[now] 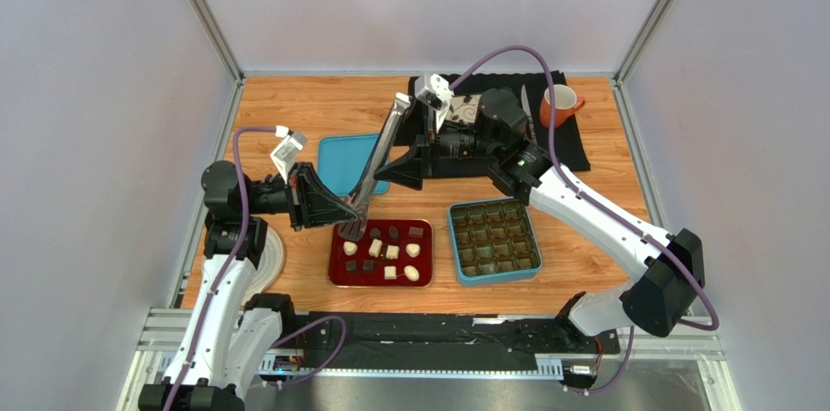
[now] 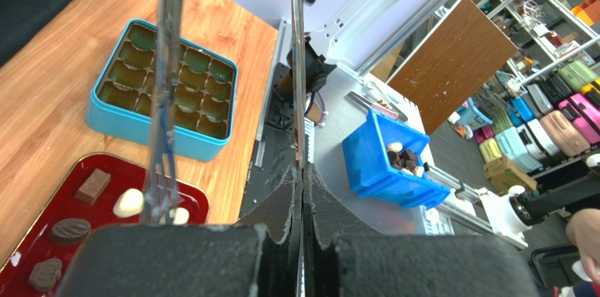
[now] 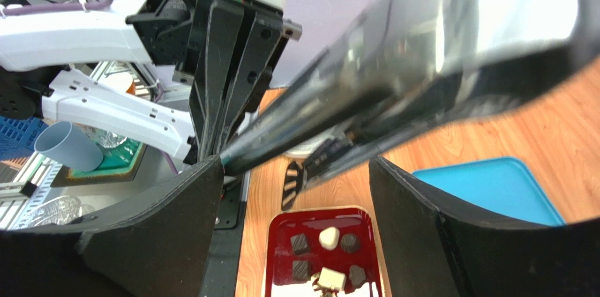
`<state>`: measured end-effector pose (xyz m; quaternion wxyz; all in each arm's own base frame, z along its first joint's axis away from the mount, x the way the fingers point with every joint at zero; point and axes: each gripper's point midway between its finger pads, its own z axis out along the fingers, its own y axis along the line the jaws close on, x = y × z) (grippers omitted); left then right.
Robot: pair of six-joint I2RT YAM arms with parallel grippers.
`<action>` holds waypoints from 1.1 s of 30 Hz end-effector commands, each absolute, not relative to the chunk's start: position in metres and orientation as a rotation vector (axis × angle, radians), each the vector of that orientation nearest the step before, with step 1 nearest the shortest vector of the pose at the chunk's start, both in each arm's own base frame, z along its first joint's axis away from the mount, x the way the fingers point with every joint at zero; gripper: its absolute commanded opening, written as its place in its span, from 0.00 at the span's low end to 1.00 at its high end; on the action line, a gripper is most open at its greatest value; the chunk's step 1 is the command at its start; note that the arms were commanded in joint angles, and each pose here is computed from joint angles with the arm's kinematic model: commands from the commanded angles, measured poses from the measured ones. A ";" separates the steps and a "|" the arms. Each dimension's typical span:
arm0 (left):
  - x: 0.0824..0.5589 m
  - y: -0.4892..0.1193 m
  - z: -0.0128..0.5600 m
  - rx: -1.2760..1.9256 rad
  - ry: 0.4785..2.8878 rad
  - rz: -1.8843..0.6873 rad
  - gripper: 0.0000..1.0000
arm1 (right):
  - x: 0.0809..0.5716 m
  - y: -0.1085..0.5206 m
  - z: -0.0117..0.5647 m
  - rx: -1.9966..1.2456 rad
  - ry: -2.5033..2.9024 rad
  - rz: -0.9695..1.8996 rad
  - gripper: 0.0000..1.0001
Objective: Pack the chocolate
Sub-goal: Pick up the clamp at the center of the board.
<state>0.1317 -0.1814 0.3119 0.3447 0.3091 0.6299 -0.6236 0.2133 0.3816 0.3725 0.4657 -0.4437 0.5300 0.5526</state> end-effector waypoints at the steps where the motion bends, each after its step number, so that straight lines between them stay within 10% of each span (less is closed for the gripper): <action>1: 0.083 -0.169 0.303 1.128 1.601 -1.730 0.00 | 0.217 0.385 0.402 -1.096 1.224 1.357 0.78; 18: 0.079 -0.170 0.306 1.149 1.586 -1.717 0.00 | 0.203 0.391 0.388 -1.227 1.289 1.468 0.66; 33: 0.079 -0.170 0.306 1.149 1.585 -1.717 0.00 | 0.202 0.393 0.383 -1.219 1.350 1.507 0.36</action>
